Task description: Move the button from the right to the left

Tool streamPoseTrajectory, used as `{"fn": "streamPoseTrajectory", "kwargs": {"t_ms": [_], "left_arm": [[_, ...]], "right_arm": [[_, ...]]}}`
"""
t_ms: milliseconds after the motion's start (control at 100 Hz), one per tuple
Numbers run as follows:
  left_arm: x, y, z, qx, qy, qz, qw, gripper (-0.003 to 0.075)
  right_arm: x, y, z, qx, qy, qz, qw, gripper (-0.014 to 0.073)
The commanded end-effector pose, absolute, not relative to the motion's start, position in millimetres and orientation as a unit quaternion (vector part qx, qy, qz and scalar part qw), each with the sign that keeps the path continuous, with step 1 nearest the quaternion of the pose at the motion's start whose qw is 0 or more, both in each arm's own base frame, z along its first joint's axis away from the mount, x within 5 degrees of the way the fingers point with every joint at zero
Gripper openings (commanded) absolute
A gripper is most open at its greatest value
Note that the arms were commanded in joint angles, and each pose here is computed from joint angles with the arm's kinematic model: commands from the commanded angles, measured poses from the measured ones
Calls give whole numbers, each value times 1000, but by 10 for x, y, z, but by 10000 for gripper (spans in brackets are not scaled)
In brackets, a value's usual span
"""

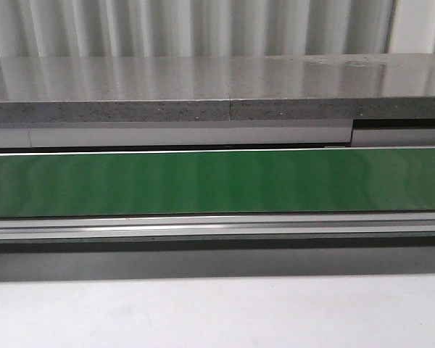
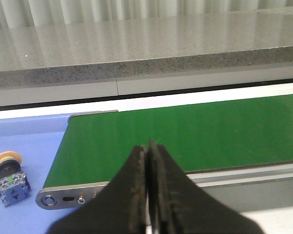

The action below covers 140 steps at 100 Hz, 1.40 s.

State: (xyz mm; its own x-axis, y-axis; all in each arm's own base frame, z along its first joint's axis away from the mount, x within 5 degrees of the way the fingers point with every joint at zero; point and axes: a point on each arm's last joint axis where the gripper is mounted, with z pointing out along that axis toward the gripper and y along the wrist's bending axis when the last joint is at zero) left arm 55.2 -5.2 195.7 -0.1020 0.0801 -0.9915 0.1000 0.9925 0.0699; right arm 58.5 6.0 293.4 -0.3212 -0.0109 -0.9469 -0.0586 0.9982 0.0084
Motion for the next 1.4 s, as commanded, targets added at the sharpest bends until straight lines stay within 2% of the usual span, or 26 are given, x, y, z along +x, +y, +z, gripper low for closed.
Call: {"fn": "streamPoseTrajectory", "kwargs": {"t_ms": [0, 1010, 1150, 1390], "left_arm": [[541, -53, 1964, 54, 711, -15, 701, -20], [541, -53, 1964, 54, 711, -15, 701, -20], [541, -53, 1964, 54, 711, -15, 701, -20], [541, -53, 1964, 54, 711, -15, 701, -20]], "right_arm": [[605, 52, 3074, -23, 786, 14, 618, -66], [620, 48, 3047, -21, 784, 12, 621, -66], [690, 14, 2962, -5, 755, -1, 655, -66], [767, -73, 2716, 41, 672, -25, 739, -66]]}}
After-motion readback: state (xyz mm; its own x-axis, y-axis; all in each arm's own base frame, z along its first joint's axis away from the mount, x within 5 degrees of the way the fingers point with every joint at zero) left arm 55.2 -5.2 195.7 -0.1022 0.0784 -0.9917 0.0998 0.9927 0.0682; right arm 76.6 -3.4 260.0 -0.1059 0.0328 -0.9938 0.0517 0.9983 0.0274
